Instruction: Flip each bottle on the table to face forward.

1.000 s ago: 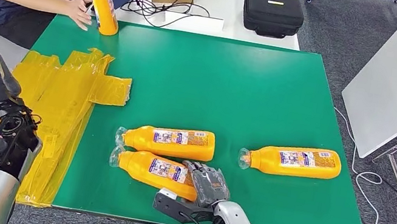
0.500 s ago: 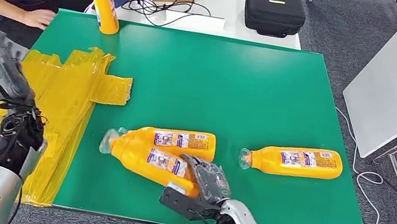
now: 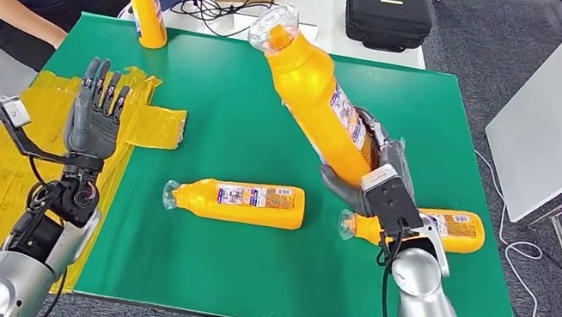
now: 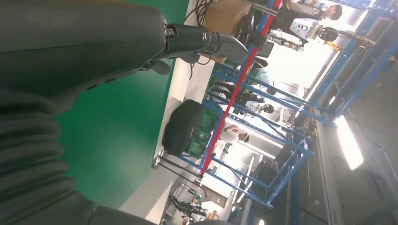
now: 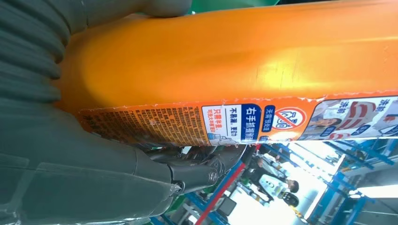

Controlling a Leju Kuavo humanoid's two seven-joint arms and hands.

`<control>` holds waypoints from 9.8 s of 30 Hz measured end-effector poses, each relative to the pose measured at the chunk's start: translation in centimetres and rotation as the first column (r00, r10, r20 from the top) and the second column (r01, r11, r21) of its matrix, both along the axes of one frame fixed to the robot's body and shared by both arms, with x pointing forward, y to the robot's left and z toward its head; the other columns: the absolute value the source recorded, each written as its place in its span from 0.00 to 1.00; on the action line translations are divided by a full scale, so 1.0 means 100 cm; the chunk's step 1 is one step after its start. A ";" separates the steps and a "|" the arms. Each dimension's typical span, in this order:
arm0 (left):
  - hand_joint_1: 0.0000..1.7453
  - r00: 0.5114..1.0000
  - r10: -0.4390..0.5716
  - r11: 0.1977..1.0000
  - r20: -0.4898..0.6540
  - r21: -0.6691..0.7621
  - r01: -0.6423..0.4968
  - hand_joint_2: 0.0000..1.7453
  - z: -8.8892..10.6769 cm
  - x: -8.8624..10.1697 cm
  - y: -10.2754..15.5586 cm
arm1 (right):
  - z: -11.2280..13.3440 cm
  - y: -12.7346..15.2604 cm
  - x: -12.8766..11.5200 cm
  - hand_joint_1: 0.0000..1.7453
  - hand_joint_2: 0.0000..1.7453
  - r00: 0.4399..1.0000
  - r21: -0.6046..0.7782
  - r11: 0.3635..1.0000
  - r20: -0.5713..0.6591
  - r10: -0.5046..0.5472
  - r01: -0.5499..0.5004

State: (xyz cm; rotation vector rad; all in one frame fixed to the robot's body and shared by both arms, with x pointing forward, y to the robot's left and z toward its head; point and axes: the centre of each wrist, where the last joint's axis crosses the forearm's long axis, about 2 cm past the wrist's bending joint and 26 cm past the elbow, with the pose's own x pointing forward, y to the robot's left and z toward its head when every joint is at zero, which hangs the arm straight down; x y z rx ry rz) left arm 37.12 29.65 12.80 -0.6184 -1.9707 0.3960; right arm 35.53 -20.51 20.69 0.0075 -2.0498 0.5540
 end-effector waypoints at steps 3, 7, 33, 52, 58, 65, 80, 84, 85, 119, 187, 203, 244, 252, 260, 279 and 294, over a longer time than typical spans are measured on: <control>0.00 1.000 -0.002 1.000 0.006 0.001 0.002 1.00 0.001 -0.004 -0.002 | 0.003 -0.006 0.011 1.00 1.00 1.000 0.016 1.000 -0.005 -0.016 0.016; 0.00 1.000 -0.019 1.000 0.015 0.001 0.019 1.00 0.003 -0.005 -0.004 | 0.005 -0.010 0.018 1.00 1.00 0.999 0.024 0.999 -0.004 -0.046 0.046; 0.00 0.970 -0.229 0.972 0.086 -0.030 0.232 1.00 0.041 0.028 -0.079 | 0.023 0.146 0.056 1.00 1.00 0.985 -0.276 0.961 -0.167 -0.046 -0.002; 0.00 0.969 -0.240 0.968 0.062 -0.056 0.244 1.00 0.044 0.032 -0.091 | 0.018 0.196 0.020 1.00 1.00 0.981 -0.352 0.925 -0.173 0.087 -0.144; 0.00 0.970 -0.237 0.969 0.056 -0.055 0.240 1.00 0.042 0.031 -0.091 | 0.014 0.203 0.012 1.00 1.00 0.976 -0.373 0.912 -0.190 0.106 -0.171; 0.97 0.971 -0.234 0.970 0.043 -0.054 0.236 1.00 0.038 0.028 -0.091 | 0.009 0.208 0.006 1.00 1.00 0.972 -0.404 0.895 -0.207 0.113 -0.191; 1.00 0.977 -0.206 0.977 0.044 -0.051 0.209 1.00 0.032 0.021 -0.090 | 0.000 0.206 0.003 1.00 1.00 0.967 -0.414 0.884 -0.218 0.134 -0.216; 1.00 0.979 -0.197 0.979 0.048 -0.043 0.200 1.00 0.033 0.021 -0.090 | -0.002 0.205 0.004 0.70 1.00 0.967 -0.416 0.883 -0.215 0.136 -0.217; 1.00 0.980 -0.191 0.980 0.050 -0.038 0.193 1.00 0.033 0.021 -0.089 | -0.002 0.205 0.004 0.45 0.75 0.968 -0.419 0.882 -0.213 0.136 -0.216; 1.00 0.667 0.403 -0.139 0.626 0.763 -0.632 1.00 0.016 0.028 0.040 | 0.065 0.103 0.051 0.00 0.00 0.998 -0.290 0.955 -0.050 0.049 -0.061; 0.00 0.831 0.475 -0.123 0.289 0.957 -0.262 0.00 -0.072 -0.016 0.082 | 0.015 0.103 0.061 0.00 1.00 0.973 -0.390 0.898 -0.186 0.139 -0.203; 0.00 0.596 0.749 0.184 0.291 0.771 -0.609 0.00 -0.017 0.009 0.102 | -0.043 0.112 0.039 0.00 1.00 0.917 -0.599 0.728 -0.386 0.103 -0.334; 0.00 0.633 0.703 0.244 0.325 0.726 -0.643 0.00 0.002 0.027 0.071 | -0.100 0.070 0.026 1.00 1.00 0.890 -0.860 0.396 -0.418 -0.183 -0.322; 0.00 0.660 0.686 0.285 0.307 0.721 -0.631 0.00 0.003 0.029 0.067 | -0.101 0.068 0.026 1.00 1.00 0.888 -0.851 0.422 -0.420 -0.187 -0.314; 0.00 0.822 0.559 0.589 0.114 0.643 -0.489 0.00 -0.001 0.034 0.060 | -0.101 0.059 0.029 1.00 1.00 0.869 -0.779 0.564 -0.452 -0.200 -0.275; 0.00 0.964 0.112 0.988 -0.242 0.129 -0.082 1.00 -0.038 0.015 0.037 | -0.029 0.035 0.063 1.00 1.00 0.936 -0.454 0.889 -0.287 -0.203 0.054; 0.00 0.972 -0.048 0.998 -0.230 -0.039 0.040 1.00 -0.031 0.015 -0.004 | 0.004 0.082 0.074 1.00 1.00 0.946 -0.378 0.926 -0.291 -0.143 0.024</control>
